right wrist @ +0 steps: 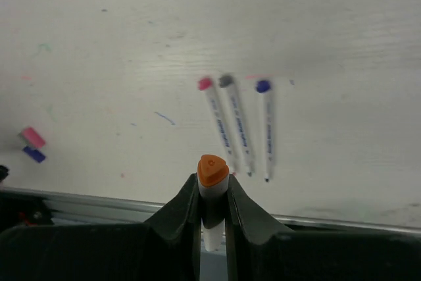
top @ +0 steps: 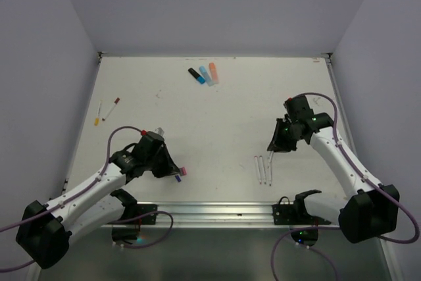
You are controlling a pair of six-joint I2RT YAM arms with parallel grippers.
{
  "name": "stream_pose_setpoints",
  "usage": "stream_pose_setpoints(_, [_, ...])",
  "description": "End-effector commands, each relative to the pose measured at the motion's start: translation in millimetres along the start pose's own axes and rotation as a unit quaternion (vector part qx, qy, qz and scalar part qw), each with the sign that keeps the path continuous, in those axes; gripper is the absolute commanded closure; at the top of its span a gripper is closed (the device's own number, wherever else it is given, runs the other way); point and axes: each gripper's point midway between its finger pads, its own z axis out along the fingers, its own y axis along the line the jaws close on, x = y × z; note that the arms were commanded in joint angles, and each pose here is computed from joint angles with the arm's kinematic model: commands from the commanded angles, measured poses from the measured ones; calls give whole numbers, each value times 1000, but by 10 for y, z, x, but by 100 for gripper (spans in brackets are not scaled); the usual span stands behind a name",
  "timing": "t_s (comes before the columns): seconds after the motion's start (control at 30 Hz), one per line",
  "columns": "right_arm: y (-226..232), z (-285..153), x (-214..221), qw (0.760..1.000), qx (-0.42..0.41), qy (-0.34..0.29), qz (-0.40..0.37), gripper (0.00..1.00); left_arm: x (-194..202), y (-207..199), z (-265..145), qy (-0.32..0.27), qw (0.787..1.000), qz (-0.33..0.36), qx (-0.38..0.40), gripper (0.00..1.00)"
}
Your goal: Open the pen caps
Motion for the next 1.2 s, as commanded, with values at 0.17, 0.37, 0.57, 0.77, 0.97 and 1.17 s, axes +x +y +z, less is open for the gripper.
stream_pose_setpoints(0.17, [-707, -49, 67, 993, 112, 38, 18, 100, -136, 556, 85, -49, 989, -5, -137, 100])
stream_pose_setpoints(0.37, [-757, -23, -162, 990, 132, 47, 3, 100, -240, 643, 178, -51, 984, 16, -172, 99])
stream_pose_setpoints(0.57, [-876, 51, -172, 986, 156, 54, 11, 100, -357, 792, 207, -50, 977, 11, -209, 95])
stream_pose_setpoints(0.77, [-888, 310, 76, 985, 137, 93, 46, 100, -218, 812, 322, -32, 982, -15, -186, 89])
stream_pose_setpoints(0.97, [-968, 415, 98, 981, 154, 103, 52, 100, -128, 780, 410, -6, 984, -23, -174, 87])
stream_pose_setpoints(1.17, [-1000, 475, 132, 980, 157, 113, 55, 100, -87, 877, 362, -3, 980, -28, -197, 81])
